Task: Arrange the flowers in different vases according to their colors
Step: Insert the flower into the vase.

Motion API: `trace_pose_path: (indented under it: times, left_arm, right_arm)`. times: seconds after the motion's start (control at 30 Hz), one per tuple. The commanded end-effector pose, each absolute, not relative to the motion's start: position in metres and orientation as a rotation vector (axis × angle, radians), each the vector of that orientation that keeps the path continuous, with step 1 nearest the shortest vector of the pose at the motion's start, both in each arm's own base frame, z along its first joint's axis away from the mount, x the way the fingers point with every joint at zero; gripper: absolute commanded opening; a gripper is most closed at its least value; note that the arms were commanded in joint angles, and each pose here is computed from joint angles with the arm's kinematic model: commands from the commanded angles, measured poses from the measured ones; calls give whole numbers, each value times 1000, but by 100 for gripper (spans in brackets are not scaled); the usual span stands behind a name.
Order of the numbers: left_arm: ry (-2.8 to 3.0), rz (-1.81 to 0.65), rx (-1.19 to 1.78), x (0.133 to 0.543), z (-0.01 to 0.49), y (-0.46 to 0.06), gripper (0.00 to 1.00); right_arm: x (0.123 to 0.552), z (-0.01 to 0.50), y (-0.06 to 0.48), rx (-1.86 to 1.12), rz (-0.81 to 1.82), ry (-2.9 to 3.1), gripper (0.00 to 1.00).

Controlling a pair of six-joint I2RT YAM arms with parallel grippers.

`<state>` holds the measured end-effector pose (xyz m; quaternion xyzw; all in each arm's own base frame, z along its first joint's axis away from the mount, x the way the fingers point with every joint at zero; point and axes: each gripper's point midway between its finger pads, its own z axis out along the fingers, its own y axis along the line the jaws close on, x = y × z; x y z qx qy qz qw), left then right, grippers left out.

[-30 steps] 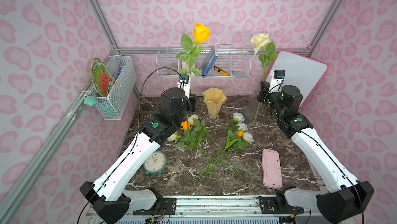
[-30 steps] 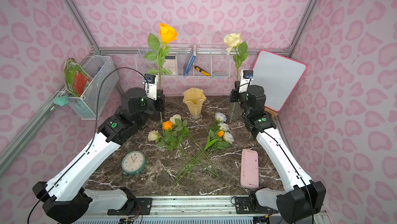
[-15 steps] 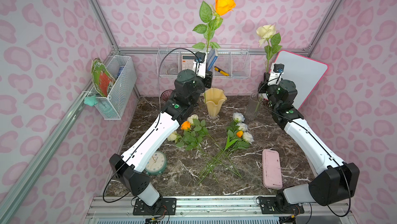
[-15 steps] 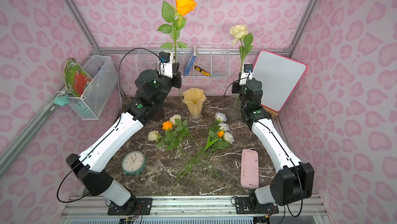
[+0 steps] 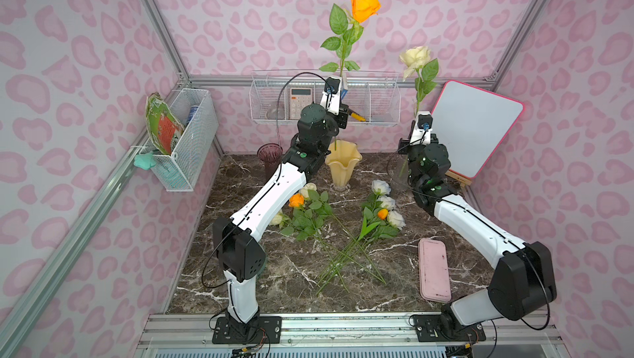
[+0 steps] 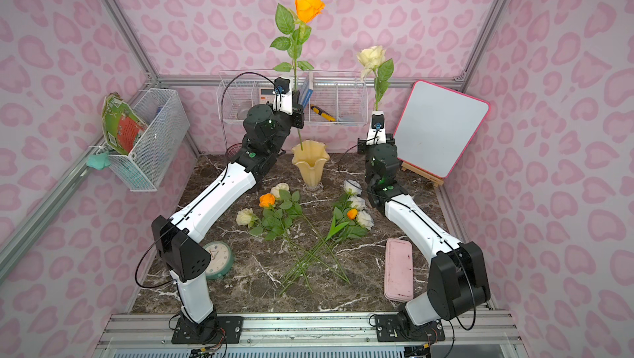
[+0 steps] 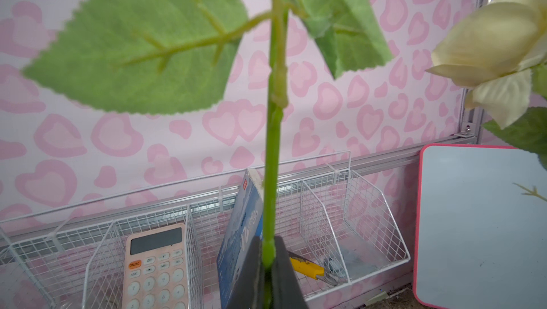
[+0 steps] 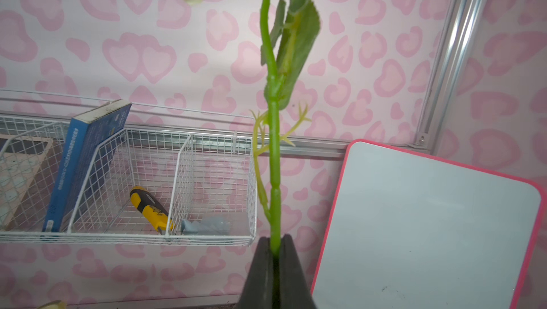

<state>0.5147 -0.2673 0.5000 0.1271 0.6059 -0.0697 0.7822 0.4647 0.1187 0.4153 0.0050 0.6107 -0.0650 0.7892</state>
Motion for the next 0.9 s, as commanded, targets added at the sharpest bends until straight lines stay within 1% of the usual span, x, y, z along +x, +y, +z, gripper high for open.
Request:
trace_pose_path:
  times: [0.0, 0.23, 0.4, 0.47, 0.7, 0.8, 0.87]
  left_arm:
    - [1241, -221, 259, 512, 516, -271, 0]
    - [1261, -231, 269, 525, 499, -271, 0]
    - [1279, -236, 268, 531, 491, -265, 0]
    - [1283, -234, 268, 532, 489, -263, 0]
    - [1293, -231, 287, 533, 486, -263, 0]
    - [1300, -230, 287, 535, 481, -263, 0]
    - [1307, -228, 290, 537, 476, -264, 0]
  right_arm:
    - [451, 444, 102, 116, -229, 1167, 0]
    - [435, 443, 110, 144, -368, 1024, 0]
    - [434, 433, 120, 165, -532, 932, 0]
    - [442, 428, 121, 182, -576, 928, 0]
    - [453, 423, 119, 189, -585, 905, 0]
    - [450, 423, 107, 224, -596, 882, 0]
    - [455, 419, 103, 220, -593, 894, 0]
